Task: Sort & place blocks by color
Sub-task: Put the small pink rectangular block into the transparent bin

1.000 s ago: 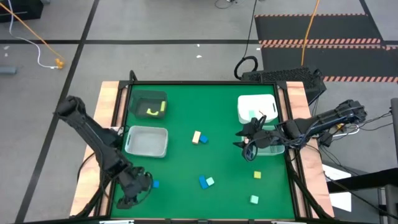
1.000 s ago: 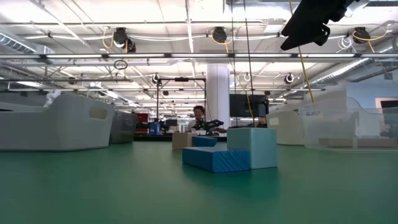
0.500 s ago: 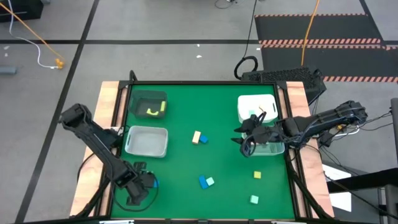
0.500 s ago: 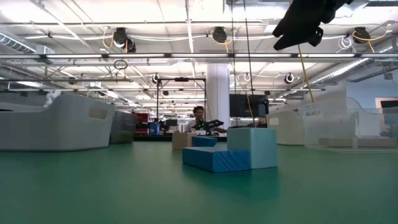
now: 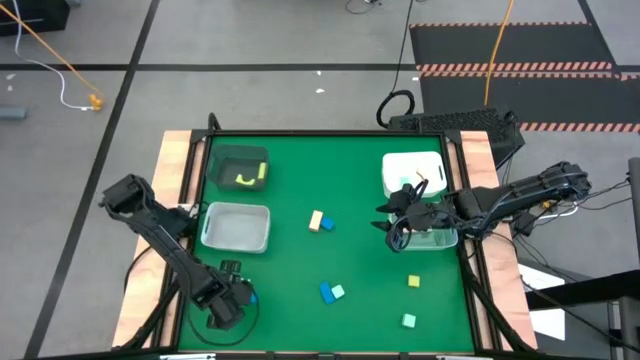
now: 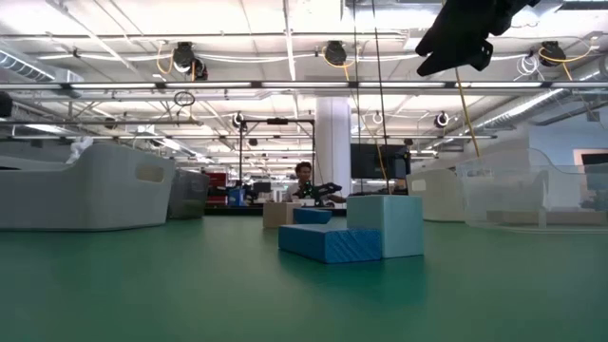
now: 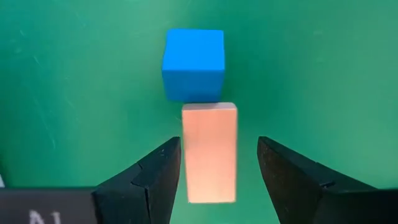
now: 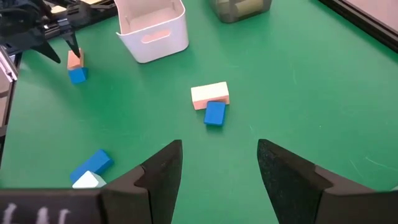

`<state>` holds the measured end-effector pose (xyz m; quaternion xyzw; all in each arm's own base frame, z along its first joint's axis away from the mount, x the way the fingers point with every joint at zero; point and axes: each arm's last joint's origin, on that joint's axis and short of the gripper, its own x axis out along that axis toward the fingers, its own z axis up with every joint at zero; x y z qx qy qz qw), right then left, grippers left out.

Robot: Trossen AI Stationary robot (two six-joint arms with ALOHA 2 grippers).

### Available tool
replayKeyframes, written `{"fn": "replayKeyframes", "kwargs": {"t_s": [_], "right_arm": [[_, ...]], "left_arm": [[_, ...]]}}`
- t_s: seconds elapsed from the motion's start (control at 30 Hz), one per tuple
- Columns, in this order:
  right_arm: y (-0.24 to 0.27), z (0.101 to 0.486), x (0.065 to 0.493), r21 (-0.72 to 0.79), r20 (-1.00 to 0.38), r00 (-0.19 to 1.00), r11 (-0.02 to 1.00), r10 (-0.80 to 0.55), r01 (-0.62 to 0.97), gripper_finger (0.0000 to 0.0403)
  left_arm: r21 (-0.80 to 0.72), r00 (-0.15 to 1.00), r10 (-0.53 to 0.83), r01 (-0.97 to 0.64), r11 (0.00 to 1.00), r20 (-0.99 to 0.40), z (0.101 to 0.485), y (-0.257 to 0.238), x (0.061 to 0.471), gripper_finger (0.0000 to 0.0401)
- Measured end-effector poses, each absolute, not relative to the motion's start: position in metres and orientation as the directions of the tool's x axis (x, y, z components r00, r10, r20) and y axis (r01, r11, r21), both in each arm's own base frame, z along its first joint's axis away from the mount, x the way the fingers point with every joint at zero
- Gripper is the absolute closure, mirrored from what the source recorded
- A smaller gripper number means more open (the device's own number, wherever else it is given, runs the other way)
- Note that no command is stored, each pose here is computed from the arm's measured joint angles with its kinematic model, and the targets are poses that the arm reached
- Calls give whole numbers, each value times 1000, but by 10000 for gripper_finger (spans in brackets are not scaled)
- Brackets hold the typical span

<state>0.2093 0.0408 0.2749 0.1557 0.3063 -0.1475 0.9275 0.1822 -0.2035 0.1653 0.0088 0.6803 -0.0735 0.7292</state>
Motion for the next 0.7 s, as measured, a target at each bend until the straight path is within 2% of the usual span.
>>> {"fn": "replayKeyframes", "kwargs": {"t_s": [0.27,0.47,0.57,0.7], "right_arm": [[41,275,209,196,-614,769,909,-178,367,202],[41,275,209,196,-615,768,910,-176,366,202],[41,275,209,200,-615,768,908,-176,368,202],[41,275,209,202,-615,769,907,-176,370,202]], "left_arm": [[-33,51,-39,122,992,-998,152,-205,185,187],[-42,34,-46,95,995,-998,149,-206,186,190],[-58,33,-61,95,994,-998,149,-207,186,215],[-93,29,-96,91,991,-995,149,-208,188,275]]}}
